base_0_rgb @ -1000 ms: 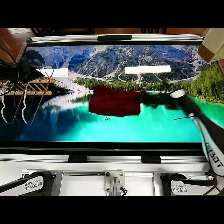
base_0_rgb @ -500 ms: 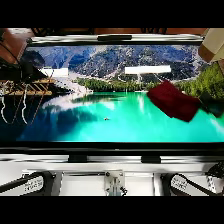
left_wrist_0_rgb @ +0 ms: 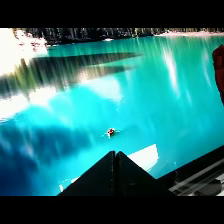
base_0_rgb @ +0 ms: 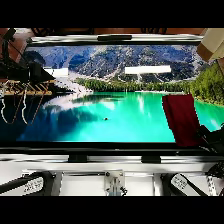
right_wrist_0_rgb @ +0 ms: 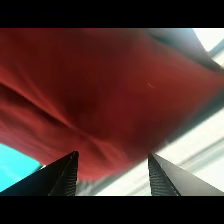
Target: Fold the shirts.
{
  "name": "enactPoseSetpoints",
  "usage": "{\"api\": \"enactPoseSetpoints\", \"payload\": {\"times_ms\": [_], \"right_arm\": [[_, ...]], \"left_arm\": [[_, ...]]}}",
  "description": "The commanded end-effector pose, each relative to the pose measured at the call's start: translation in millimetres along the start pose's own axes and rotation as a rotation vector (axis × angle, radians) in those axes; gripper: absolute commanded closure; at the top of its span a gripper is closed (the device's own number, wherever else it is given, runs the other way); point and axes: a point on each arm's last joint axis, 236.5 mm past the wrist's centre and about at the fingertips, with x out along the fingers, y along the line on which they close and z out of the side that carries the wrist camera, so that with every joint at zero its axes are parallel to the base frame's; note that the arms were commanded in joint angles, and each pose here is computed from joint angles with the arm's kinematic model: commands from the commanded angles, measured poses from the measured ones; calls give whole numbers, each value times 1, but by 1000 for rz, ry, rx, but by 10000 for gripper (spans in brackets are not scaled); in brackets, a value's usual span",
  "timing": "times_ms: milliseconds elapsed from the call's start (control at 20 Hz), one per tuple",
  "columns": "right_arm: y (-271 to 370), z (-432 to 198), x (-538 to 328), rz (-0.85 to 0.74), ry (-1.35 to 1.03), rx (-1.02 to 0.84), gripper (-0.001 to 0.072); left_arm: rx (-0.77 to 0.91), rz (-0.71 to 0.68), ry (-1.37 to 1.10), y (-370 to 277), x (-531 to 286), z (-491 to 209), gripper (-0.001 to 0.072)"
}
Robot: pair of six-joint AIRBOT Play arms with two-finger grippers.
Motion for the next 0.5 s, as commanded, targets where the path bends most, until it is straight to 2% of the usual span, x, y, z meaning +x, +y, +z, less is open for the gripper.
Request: {"api": "enactPoseSetpoints", "payload": {"times_ms": [0,100,200,250,300,350,400,450], "right_arm": [[0,32,-57,-65,-171,-67,166],[49,76,-129,-25,-440,-167,167],[135,92,-190,95,-660,-297,169],[180,83,-203,162,-706,-373,203],[226,62,-201,219,-696,-463,290],[263,34,-183,251,-634,-537,289],[286,8,-157,250,-550,-587,236],[302,-17,-130,241,-455,-625,166]], "left_arm": [[25,170,28,38,-4,-5,677],[59,469,91,91,-18,-15,677],[88,725,146,126,-31,-19,677],[90,788,182,130,-28,-23,675],[96,785,226,128,-16,-30,674],[104,757,283,121,1,-40,617],[108,727,327,115,18,-49,359],[96,690,361,107,35,-57,44]]}}
